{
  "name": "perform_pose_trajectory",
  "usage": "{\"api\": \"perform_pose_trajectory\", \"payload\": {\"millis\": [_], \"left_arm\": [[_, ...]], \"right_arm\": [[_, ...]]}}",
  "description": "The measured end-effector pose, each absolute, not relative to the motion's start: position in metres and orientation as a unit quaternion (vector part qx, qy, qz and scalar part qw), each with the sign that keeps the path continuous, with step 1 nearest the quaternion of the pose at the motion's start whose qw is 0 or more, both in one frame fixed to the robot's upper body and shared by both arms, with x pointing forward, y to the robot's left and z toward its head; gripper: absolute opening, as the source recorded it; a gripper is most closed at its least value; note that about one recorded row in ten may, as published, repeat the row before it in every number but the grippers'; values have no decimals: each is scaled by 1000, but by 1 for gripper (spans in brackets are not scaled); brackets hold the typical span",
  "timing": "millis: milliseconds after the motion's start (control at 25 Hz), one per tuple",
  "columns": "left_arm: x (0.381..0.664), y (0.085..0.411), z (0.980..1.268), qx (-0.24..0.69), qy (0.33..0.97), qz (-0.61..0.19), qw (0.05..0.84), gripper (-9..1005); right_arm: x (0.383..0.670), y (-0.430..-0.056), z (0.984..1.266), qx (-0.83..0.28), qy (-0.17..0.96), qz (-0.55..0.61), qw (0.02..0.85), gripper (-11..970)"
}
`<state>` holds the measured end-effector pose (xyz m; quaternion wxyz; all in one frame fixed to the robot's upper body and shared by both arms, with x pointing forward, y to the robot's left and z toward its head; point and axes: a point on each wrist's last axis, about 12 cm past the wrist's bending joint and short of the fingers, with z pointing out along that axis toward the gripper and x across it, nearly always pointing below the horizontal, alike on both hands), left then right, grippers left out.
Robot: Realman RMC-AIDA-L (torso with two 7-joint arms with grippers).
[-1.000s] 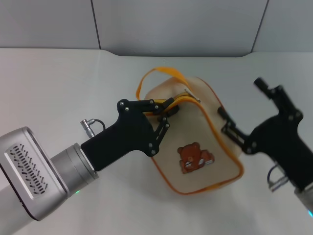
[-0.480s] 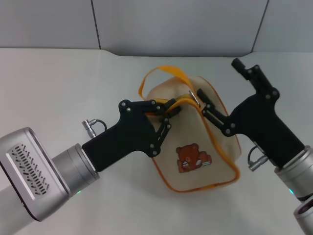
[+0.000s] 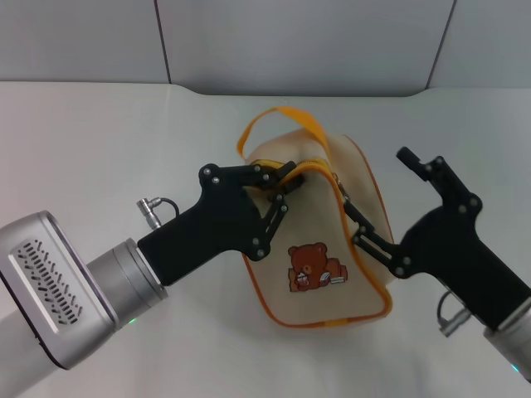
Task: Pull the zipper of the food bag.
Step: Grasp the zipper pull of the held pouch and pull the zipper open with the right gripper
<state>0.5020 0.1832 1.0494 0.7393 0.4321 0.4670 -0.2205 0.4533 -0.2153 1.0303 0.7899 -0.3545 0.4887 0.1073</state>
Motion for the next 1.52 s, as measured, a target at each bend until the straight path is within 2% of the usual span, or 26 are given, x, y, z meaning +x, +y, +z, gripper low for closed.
{"api": "perform_pose_trajectory", "payload": {"millis": [200,560,880,1520], "left_arm": [[503,183,1050,432,467,-221,739,67],[502,182,1050,433,465,-222,739,68],[503,181,1050,433,464,-223,740,68],[504,179,1052,433,461,-224,741,67]], "right_arm": [[451,-220,1030,-351,490,101,792,832],[463,-211,1030,-368,493,106,781,833],[460,-208,1026,-398,490,120,766,833],[470,-202,1032,-375,493,112,777,774]]}}
